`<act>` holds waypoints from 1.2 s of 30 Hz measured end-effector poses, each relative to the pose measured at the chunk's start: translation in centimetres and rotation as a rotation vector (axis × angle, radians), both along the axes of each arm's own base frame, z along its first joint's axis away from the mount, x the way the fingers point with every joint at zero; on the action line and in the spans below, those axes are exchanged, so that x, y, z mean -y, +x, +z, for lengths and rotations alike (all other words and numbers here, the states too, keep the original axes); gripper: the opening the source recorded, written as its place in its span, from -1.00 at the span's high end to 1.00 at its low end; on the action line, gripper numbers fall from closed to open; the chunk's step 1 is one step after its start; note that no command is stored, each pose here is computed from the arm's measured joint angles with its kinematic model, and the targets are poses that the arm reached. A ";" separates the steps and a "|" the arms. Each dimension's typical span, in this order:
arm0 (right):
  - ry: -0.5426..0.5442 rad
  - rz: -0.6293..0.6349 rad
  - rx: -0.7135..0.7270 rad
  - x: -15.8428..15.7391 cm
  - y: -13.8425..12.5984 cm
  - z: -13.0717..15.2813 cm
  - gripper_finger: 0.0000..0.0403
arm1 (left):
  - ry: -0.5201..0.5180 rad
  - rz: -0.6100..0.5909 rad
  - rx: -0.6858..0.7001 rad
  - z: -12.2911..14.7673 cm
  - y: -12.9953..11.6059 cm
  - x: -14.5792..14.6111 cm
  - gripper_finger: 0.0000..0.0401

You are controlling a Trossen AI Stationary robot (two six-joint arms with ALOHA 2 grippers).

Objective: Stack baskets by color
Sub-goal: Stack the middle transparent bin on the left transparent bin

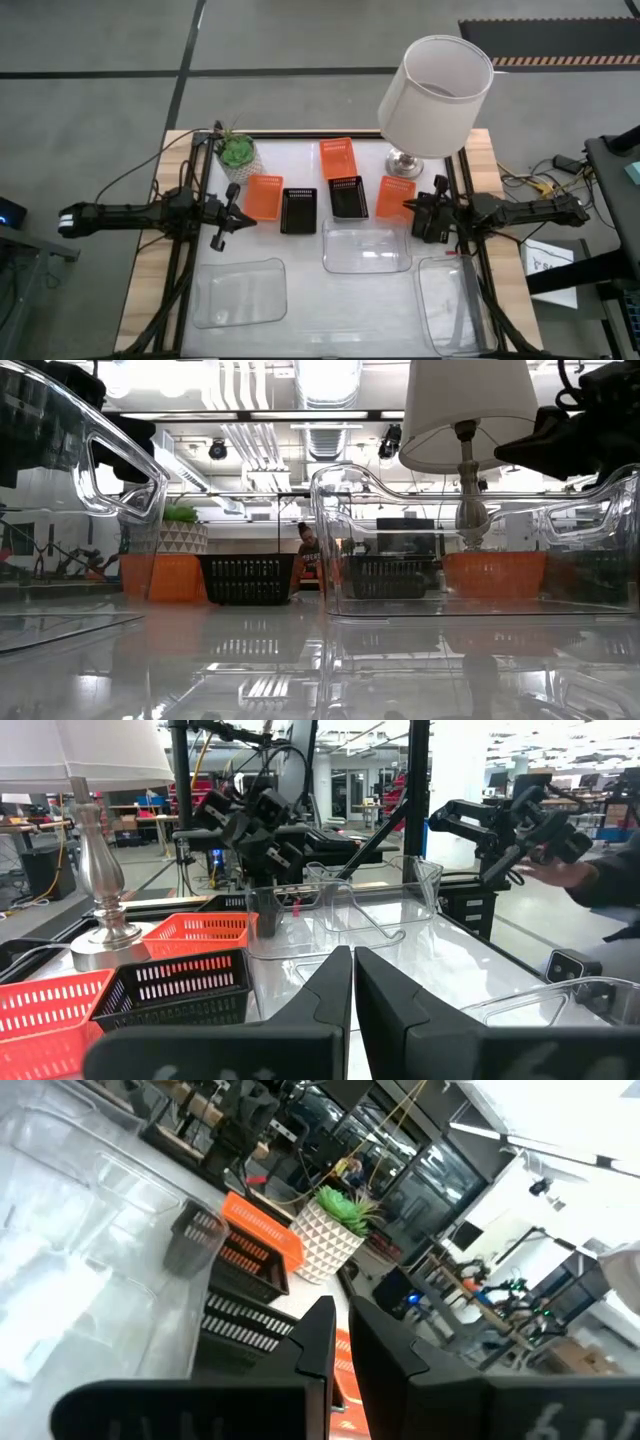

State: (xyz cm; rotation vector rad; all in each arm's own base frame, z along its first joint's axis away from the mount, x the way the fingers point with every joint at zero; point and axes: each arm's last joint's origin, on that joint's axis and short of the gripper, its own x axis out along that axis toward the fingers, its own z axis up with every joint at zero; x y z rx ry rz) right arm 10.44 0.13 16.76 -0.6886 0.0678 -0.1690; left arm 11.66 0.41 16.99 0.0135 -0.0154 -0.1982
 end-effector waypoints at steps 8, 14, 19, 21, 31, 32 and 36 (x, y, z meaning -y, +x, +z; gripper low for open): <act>-0.007 0.000 -0.001 0.0 0.0 0.0 0.87 | 0.346 0.039 0.078 0.1 0.0 -0.1 1.00; 0.180 0.033 0.038 -0.1 0.0 0.1 0.87 | 0.360 0.042 0.092 0.3 0.0 -0.1 1.00; 0.452 0.034 0.081 -0.1 0.0 0.1 0.87 | 0.375 0.046 0.112 0.4 0.0 -0.1 1.00; 0.607 0.036 0.119 -0.1 0.0 0.2 0.87 | 0.359 0.044 0.121 0.5 0.0 -0.1 1.00; 0.737 0.110 0.353 -0.1 -0.3 2.3 0.87 | -0.070 -0.024 0.224 2.3 -0.3 0.1 1.00; 0.737 0.114 0.364 -0.1 -0.3 2.4 0.87 | -0.089 -0.027 0.255 2.6 -0.4 0.1 1.00; 0.753 0.112 0.356 -0.1 -0.2 2.4 0.87 | -0.091 -0.058 0.333 3.4 -0.7 0.2 1.00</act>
